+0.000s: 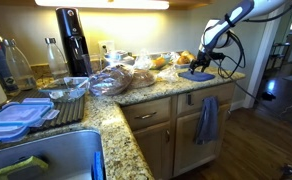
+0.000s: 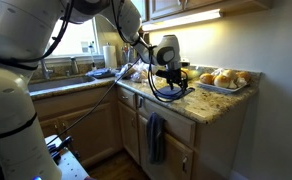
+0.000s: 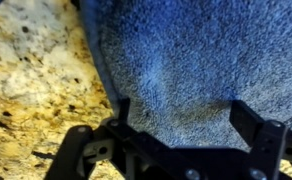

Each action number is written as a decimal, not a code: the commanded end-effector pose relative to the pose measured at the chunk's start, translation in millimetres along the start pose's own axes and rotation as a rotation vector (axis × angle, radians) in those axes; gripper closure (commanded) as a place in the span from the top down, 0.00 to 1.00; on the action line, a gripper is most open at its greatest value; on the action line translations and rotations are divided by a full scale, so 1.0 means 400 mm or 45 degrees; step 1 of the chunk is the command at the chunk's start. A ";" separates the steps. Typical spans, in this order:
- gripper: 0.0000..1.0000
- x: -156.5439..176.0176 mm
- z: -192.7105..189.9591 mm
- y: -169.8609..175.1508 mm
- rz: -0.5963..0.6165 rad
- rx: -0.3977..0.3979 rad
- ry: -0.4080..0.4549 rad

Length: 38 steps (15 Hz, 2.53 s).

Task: Take the cloth and hang it on the drawer

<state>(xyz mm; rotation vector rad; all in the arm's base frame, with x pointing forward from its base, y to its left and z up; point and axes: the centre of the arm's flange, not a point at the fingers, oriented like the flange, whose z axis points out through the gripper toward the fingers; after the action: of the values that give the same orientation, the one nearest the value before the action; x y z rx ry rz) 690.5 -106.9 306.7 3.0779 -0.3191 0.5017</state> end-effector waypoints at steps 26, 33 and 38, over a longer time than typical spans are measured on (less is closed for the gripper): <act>0.09 -0.153 -0.178 -0.077 -0.222 0.029 0.017; 0.09 -0.328 -0.223 -0.237 -0.390 0.055 -0.047; 0.10 -0.316 -0.189 -0.266 -0.423 0.072 -0.084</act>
<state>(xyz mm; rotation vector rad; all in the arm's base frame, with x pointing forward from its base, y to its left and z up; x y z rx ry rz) 570.6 25.2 341.6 3.1112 0.2095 0.4012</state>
